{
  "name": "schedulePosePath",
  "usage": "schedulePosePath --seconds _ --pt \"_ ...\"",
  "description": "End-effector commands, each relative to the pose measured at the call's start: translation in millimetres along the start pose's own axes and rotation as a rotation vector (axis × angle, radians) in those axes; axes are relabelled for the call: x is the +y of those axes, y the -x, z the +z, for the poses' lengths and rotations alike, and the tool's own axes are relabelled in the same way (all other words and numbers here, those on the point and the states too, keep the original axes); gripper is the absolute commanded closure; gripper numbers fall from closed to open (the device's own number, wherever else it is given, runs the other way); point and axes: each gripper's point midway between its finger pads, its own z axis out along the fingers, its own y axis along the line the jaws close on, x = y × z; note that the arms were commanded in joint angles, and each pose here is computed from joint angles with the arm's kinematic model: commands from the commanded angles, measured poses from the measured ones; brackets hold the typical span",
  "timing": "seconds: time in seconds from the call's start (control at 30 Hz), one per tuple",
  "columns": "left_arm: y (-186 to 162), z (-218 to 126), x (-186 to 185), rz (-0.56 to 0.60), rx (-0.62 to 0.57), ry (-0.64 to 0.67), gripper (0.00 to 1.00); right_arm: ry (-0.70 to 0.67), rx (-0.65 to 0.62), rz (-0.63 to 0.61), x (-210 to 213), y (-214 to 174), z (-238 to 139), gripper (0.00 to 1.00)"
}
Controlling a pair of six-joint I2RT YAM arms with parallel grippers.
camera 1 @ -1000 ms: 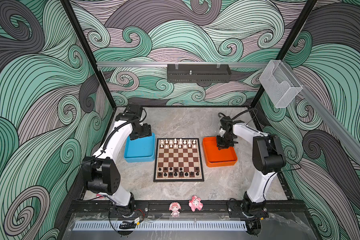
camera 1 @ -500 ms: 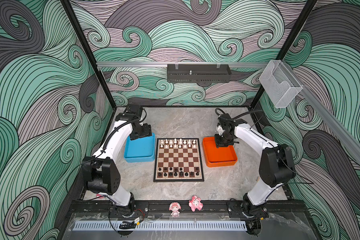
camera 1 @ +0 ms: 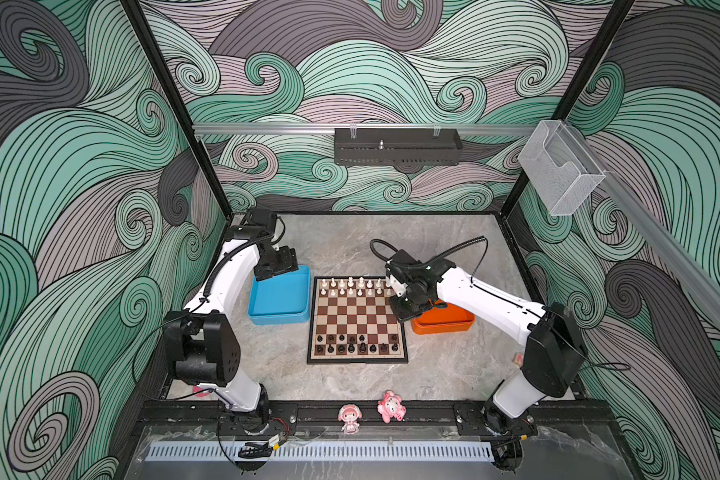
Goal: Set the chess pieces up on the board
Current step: 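Lift the black pawn with the right gripper and carry it over the board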
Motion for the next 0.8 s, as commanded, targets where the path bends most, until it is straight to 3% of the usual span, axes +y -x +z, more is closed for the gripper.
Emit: schedulePosePath --seconds 0.0,0.23,0.77 --pt "-2.1 -0.3 -0.1 -0.013 0.019 -0.012 0.21 -0.001 0.029 0.007 12.4 -2.0 13.4 0.9" --pt "-8.5 2.5 3.0 -0.014 0.034 -0.005 0.21 0.003 0.072 -0.04 32.4 -2.9 37.7 0.9" --pt "-9.2 8.0 3.5 -0.023 0.043 -0.01 0.21 0.007 0.118 -0.047 36.1 -6.6 60.9 0.9"
